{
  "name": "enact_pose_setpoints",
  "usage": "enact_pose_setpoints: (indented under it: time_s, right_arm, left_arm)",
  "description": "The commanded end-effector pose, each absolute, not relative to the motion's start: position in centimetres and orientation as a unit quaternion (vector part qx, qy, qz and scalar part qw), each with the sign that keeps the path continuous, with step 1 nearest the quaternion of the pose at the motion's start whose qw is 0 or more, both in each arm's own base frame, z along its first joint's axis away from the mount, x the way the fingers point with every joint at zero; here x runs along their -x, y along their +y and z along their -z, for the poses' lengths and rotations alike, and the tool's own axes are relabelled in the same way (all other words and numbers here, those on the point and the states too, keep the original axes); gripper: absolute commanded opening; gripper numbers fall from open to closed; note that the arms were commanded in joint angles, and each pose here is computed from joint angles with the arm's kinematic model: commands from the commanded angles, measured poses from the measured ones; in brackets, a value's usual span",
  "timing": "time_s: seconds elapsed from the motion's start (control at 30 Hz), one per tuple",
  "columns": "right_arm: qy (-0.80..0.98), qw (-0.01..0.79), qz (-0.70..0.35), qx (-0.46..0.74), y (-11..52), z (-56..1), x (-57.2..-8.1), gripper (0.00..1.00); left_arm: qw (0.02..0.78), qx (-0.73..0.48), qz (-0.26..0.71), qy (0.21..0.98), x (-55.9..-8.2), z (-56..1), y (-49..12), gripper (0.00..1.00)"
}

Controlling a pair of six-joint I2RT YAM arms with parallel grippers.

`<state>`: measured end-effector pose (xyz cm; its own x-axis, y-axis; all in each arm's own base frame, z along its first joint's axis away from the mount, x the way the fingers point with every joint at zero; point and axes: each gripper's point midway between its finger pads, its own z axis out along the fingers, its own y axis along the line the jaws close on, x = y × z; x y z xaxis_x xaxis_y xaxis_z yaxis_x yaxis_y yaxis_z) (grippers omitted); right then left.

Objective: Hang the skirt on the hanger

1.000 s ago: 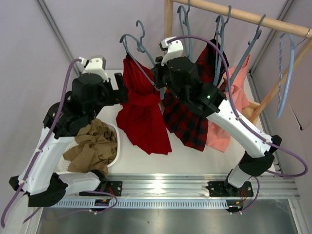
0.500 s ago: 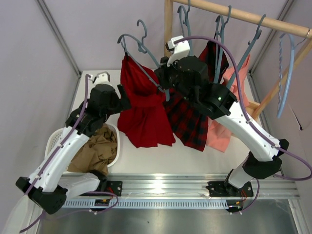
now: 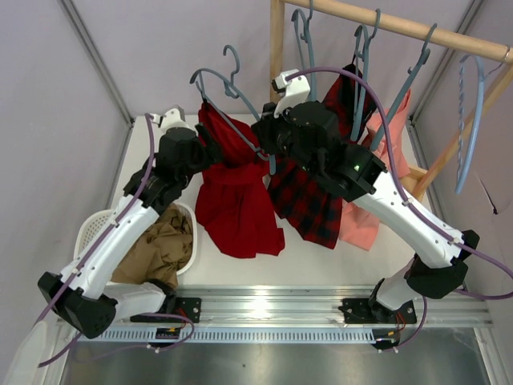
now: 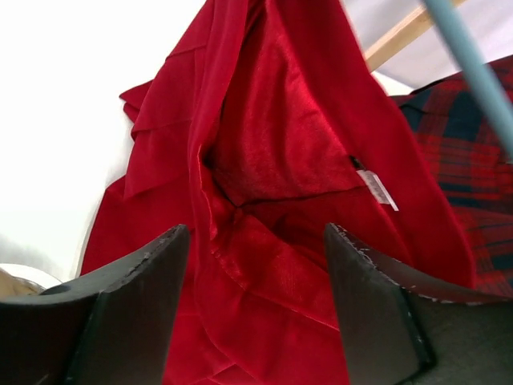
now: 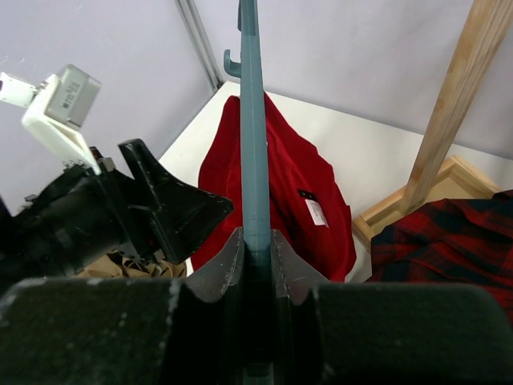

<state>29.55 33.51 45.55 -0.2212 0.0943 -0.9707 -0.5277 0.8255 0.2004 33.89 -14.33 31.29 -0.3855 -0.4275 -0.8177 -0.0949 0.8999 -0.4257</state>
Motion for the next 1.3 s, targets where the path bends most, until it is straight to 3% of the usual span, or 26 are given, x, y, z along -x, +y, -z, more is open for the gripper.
enact_pose_setpoints:
  time_s: [0.0, 0.23, 0.53, 0.67, 0.77, 0.8, 0.87, 1.27]
  right_arm:
    - [0.674, 0.665, -0.305, 0.102, 31.7, -52.4, -28.7, 0.0]
    - [0.676, 0.667, -0.296, 0.103, 31.9, -52.0, -29.2, 0.0]
    - [0.67, 0.669, -0.305, 0.103, 31.9, -52.6, -28.8, 0.0]
    - [0.671, 0.669, -0.304, 0.102, 31.8, -52.6, -28.8, 0.0]
    - [0.672, 0.669, -0.301, 0.102, 31.9, -52.4, -29.0, 0.0]
    - [0.673, 0.669, -0.298, 0.103, 31.9, -52.3, -29.0, 0.0]
    - [0.675, 0.671, -0.29, 0.102, 31.8, -52.1, -29.3, 0.0]
    - [0.693, 0.667, -0.247, 0.118, 32.0, -49.3, -30.4, 0.0]
  left_arm:
    - [0.535, 0.18, 0.166, 0.809, -34.0, -32.2, -14.2, 0.75]
    - [0.536, 0.193, 0.144, 0.809, -32.6, -31.9, -12.9, 0.79]
    - [0.524, 0.214, 0.165, 0.808, -33.0, -29.0, -13.7, 0.69]
    - [0.525, 0.215, 0.175, 0.805, -33.6, -29.2, -14.3, 0.56]
    - [0.523, 0.216, 0.177, 0.805, -34.0, -29.2, -14.6, 0.32]
    - [0.524, 0.22, 0.176, 0.804, -34.1, -29.3, -14.6, 0.15]
    - [0.525, 0.221, 0.176, 0.803, -34.0, -29.9, -14.5, 0.02]
    - [0.581, 0.134, 0.256, 0.761, -31.5, -45.1, -15.5, 0.0]
